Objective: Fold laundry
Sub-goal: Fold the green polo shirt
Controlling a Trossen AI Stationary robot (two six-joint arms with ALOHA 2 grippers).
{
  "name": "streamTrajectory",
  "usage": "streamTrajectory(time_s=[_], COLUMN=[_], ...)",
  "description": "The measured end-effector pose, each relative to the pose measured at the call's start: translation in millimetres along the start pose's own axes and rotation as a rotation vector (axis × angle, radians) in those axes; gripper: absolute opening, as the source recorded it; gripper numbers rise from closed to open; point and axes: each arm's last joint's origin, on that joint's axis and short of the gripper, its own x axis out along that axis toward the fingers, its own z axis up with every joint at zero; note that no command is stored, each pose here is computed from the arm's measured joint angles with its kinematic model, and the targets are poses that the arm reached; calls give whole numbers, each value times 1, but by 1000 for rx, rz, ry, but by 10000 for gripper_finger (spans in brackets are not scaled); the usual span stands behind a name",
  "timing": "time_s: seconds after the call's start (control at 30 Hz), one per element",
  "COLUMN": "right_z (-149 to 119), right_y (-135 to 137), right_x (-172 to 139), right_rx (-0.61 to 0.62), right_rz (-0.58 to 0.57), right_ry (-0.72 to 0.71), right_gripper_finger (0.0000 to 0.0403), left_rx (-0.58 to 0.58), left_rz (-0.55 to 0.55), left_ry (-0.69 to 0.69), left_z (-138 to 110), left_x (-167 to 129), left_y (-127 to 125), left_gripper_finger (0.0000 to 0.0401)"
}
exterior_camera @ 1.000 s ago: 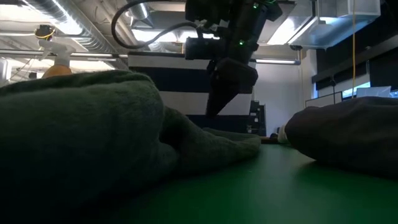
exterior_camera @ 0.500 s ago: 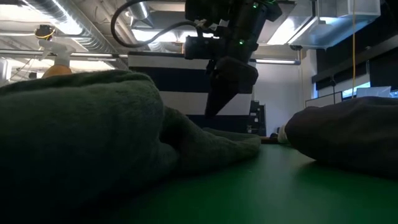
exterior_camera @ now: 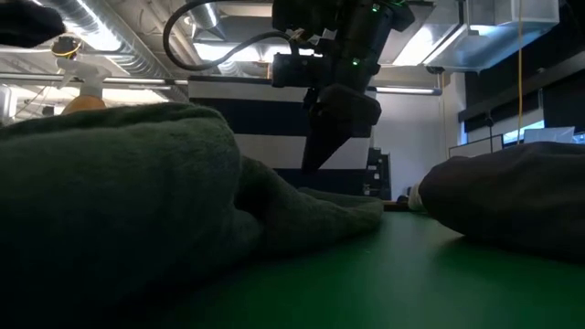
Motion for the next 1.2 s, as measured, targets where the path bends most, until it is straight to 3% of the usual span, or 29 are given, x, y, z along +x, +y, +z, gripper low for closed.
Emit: streamTrajectory(time_s=[0.3, 0.5, 0.7, 1.2], right_z=[0, 0, 0, 1], right_y=[-1, -1, -1, -1], right_x=[0, 0, 0, 0], right_rx=[1, 1, 1, 3], right_rz=[-18, -18, -18, -20], right_ry=[1, 1, 1, -6], right_gripper_finger=[5, 5, 5, 5], left_rx=[261, 398, 450, 472], left_rz=[-2, 22, 40, 60], left_ry=[124, 120, 37, -47], left_z=[41, 77, 99, 111], left_x=[32, 27, 11, 6], left_y=[-17, -28, -31, -29], left_gripper_finger=[12, 12, 12, 12])
